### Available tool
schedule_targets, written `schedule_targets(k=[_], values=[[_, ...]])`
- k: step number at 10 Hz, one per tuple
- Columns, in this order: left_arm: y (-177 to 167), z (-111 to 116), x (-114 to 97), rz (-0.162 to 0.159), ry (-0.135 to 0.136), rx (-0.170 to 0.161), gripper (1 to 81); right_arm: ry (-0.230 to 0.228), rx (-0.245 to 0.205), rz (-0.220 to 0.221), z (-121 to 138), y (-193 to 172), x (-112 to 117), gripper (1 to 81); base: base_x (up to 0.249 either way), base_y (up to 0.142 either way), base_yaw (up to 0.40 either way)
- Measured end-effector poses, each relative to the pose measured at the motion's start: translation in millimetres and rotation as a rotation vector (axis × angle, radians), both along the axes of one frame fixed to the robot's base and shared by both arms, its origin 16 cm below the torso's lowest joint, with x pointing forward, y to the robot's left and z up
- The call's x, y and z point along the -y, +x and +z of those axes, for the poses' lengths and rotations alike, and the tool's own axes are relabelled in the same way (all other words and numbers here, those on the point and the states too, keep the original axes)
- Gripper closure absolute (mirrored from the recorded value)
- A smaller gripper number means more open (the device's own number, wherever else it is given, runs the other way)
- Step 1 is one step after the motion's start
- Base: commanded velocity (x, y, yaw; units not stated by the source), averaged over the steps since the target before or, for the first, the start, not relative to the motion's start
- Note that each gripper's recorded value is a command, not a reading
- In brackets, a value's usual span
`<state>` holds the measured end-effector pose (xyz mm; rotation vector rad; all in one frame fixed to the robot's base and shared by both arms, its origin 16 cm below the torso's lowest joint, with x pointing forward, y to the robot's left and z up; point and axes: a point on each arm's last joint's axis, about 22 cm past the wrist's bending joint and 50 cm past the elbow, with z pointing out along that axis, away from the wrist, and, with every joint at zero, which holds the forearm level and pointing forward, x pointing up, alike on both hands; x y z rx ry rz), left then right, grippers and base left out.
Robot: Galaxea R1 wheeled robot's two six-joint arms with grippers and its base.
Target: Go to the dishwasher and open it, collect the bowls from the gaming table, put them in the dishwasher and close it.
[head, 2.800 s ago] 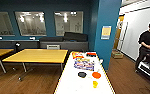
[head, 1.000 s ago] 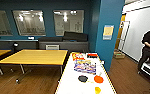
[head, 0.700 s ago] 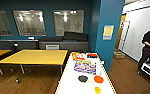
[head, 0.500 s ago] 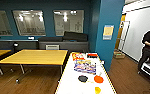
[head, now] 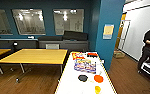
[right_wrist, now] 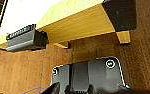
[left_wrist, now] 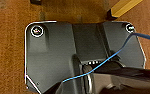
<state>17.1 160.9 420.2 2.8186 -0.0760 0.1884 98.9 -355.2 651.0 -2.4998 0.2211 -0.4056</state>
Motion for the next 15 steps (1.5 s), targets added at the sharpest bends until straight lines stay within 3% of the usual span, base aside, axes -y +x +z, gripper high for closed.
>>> schedule_targets(k=[4,7,9,12,15], values=[[-33,-6,2,0.002,-0.003,-0.100,1.0,-0.017,0.065,-0.057,70,101,45,1.0,0.000,0.000,0.000],[-64,-7,2,0.004,-0.004,-0.173,1.0,0.011,0.042,-0.033,94,152,32,1.0,0.000,0.000,0.000],[-79,-6,3,0.005,-0.005,-0.212,1.0,-0.001,0.016,-0.029,104,183,37,1.0,0.000,0.000,0.000],[-72,-8,4,0.006,-0.007,-0.206,1.0,-0.010,0.043,-0.026,138,241,37,1.0,0.000,0.000,0.000],[-72,-8,5,0.007,-0.008,-0.205,1.0,-0.034,0.076,-0.075,182,299,51,1.0,0.000,0.000,0.000]])
